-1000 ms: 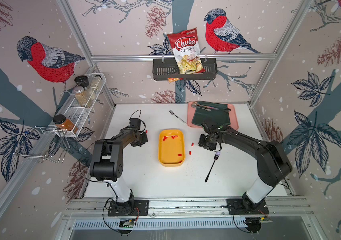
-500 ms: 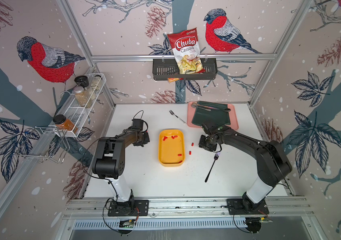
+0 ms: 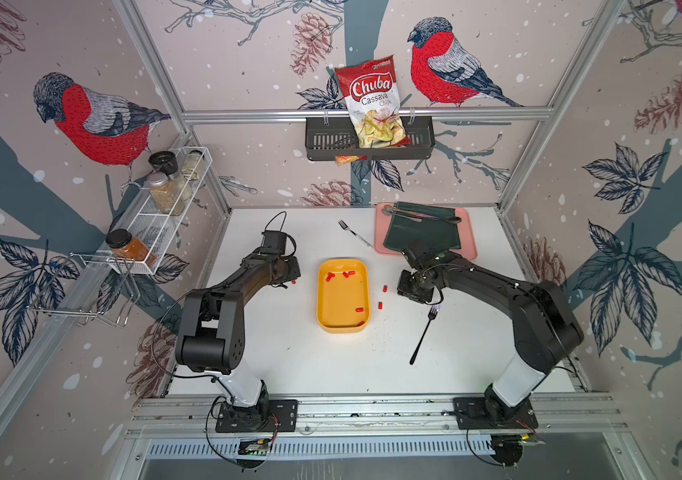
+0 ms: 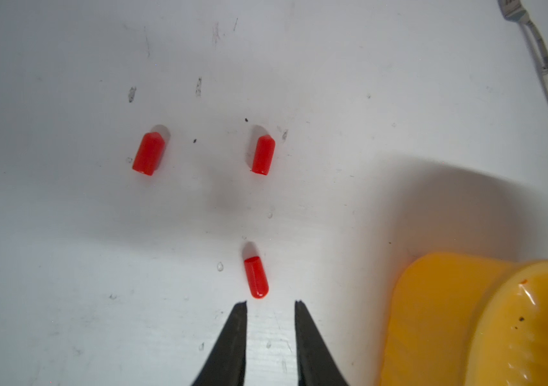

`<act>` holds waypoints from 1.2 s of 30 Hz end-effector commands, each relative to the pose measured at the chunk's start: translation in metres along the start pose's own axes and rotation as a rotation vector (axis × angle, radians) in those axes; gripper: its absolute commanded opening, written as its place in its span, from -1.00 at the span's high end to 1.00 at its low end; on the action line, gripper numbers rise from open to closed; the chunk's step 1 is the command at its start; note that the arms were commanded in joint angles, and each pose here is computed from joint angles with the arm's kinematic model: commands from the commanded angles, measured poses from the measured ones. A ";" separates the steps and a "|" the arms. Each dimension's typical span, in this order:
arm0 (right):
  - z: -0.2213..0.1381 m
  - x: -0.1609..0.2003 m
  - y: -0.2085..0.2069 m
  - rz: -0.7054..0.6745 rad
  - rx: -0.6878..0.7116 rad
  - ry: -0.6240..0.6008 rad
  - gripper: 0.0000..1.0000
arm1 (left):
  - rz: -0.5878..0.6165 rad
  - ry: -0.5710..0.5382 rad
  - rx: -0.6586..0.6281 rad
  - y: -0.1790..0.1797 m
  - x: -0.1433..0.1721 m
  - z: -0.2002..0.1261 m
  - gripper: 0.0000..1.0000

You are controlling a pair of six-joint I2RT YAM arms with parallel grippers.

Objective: Take the screw protection sleeves out of the storage box
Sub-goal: Place the screw protection sleeve at the center of the board, then pick up the screw protection sleeve from the storage box.

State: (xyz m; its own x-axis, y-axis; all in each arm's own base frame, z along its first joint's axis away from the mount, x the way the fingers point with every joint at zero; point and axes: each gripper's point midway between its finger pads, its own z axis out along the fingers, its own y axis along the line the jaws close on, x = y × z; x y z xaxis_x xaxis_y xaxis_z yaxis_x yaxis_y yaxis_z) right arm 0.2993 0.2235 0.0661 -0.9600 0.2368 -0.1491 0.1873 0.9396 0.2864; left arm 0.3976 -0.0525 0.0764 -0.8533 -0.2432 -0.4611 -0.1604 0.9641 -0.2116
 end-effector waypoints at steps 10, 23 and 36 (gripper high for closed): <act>-0.002 -0.004 0.009 -0.017 -0.029 -0.012 0.16 | 0.032 0.000 0.156 -0.073 0.013 -0.051 0.40; -0.004 -0.009 0.007 -0.025 -0.026 -0.018 0.15 | 0.432 0.004 -0.006 -0.124 0.046 -0.017 0.41; -0.004 -0.005 -0.010 0.000 -0.016 -0.012 0.15 | 0.509 -0.003 -0.180 -0.118 0.043 0.026 0.50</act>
State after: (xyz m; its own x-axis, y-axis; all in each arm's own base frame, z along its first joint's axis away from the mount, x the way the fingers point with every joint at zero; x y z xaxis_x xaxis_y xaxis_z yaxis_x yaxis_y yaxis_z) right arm 0.3021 0.2133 0.0661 -0.9572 0.2429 -0.1575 0.1891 0.9365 0.2952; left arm 0.3856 -0.1828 0.0590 -0.8564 0.2341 -0.4602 0.1952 0.9720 0.1311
